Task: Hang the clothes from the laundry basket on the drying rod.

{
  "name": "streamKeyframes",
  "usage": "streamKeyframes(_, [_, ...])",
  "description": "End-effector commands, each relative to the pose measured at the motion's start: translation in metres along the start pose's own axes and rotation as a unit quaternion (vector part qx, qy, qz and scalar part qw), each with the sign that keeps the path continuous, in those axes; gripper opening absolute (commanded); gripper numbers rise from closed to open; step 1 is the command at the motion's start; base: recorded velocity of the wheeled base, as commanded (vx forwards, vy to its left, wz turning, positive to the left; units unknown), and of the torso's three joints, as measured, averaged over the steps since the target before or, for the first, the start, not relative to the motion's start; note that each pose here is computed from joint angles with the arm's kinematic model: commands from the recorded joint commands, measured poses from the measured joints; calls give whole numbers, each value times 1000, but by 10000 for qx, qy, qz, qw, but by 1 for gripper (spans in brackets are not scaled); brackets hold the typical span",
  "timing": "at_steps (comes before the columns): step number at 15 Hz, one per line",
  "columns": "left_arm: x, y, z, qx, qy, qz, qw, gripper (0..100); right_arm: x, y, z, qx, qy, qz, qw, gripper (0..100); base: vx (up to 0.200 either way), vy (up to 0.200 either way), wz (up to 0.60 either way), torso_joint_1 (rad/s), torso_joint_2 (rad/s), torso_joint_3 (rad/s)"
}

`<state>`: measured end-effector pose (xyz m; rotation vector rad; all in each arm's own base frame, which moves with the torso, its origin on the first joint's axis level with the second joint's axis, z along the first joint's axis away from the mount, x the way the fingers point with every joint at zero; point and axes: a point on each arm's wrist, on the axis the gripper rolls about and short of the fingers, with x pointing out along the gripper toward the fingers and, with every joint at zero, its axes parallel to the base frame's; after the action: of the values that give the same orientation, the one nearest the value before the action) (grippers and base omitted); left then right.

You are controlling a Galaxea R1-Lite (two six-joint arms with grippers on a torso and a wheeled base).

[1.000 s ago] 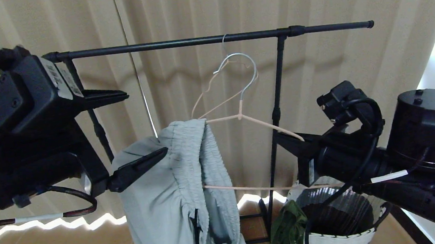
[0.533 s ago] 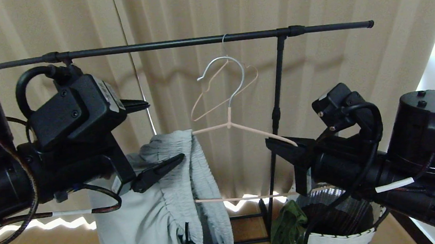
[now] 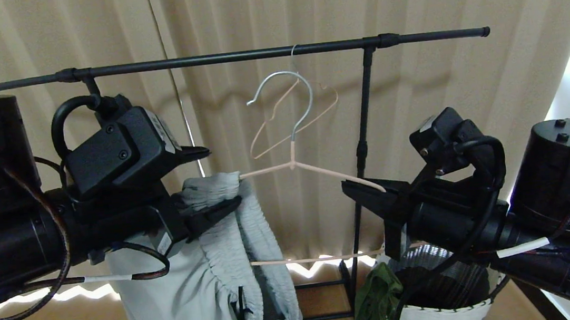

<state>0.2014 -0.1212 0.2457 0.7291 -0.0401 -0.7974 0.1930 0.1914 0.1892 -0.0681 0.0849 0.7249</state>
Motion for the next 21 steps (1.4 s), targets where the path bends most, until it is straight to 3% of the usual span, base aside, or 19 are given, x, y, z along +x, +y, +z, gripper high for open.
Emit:
streamKeyframes(1, [1, -1, -1, -4, 21, -13, 10000, 0, 0, 0, 0, -5, 6, -1, 10000, 0, 0, 0, 0, 0, 0, 0])
streamKeyframes(8, [0, -1, -2, -13, 37, -6, 10000, 0, 0, -1, -1, -20, 14, -8, 10000, 0, 0, 0, 0, 0, 0, 0])
streamKeyframes(9, [0, -1, -2, -23, 47, 5, 10000, 0, 0, -1, -2, -21, 37, -8, 10000, 100, 0, 0, 0, 0, 0, 0])
streamKeyframes(11, [0, -1, -3, -26, 61, 23, 10000, 0, 0, -1, -2, -29, 46, -30, 10000, 100, 0, 0, 0, 0, 0, 0])
streamKeyframes(13, [-2, 5, -9, -93, 354, 330, 9988, 0, -3, -16, 1, -233, -73, -342, 9991, 100, 0, 0, 0, 0, 0, 0])
streamKeyframes(15, [-4, 6, -19, -351, 926, 853, 9914, 0, -6, -24, 7, -361, -508, -520, 9967, 100, 0, 0, 0, 0, 0, 0])
streamKeyframes(17, [-4, 2, -24, -951, 1214, 1192, 9808, 0, -10, -24, -4, -546, -453, -517, 9961, 100, 0, 0, 0, 0, 0, 0])
streamKeyframes(19, [-3, 2, -20, -1690, 1059, 1315, 9711, 0, -12, -22, -16, -616, -212, -436, 9969, 100, 0, 0, 0, 0, 0, 0])
streamKeyframes(21, [-1, 5, -14, -2139, 589, 1528, 9630, 0, -6, -18, -24, -618, -62, -321, 9976, 100, 0, 0, 0, 0, 0, 0])
